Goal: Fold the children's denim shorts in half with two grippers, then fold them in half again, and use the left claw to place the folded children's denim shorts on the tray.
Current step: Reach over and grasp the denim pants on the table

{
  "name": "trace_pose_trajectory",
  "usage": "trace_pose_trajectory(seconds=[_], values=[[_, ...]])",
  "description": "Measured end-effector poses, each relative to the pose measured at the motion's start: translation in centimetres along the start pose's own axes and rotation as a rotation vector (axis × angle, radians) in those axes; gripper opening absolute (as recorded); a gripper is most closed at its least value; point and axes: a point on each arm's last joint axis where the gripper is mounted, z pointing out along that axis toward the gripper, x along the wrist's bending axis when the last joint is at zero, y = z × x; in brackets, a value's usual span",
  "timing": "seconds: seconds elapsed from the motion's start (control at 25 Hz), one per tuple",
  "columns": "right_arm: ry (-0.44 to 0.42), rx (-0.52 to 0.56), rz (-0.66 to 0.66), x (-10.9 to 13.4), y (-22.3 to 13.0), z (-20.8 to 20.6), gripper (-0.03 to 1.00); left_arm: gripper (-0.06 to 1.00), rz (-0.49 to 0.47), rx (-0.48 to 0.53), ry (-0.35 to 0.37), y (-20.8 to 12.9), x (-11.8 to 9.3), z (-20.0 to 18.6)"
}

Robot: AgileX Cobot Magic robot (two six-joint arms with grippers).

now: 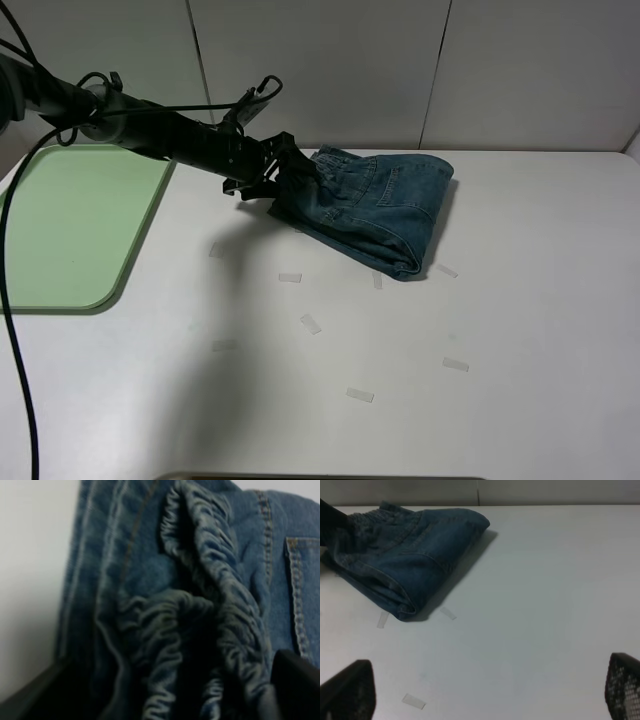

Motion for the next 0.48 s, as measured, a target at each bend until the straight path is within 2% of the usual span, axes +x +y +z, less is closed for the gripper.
trace_pose_trajectory(seconds=[0.28,0.4,0.48], values=[[0.0,0.0,0.0,0.0,0.0,0.0,0.69,0.74,0.013,-0.029,0.038,-0.2,-0.7,0.6],[0.0,0.0,0.0,0.0,0.0,0.0,0.69,0.64,0.024,-0.031,0.044,-0.3,-0.9,0.9],[0.0,0.0,0.0,0.0,0.0,0.0,0.69,0.54,0.035,-0.034,0.048,-0.5,-1.2,1.0]])
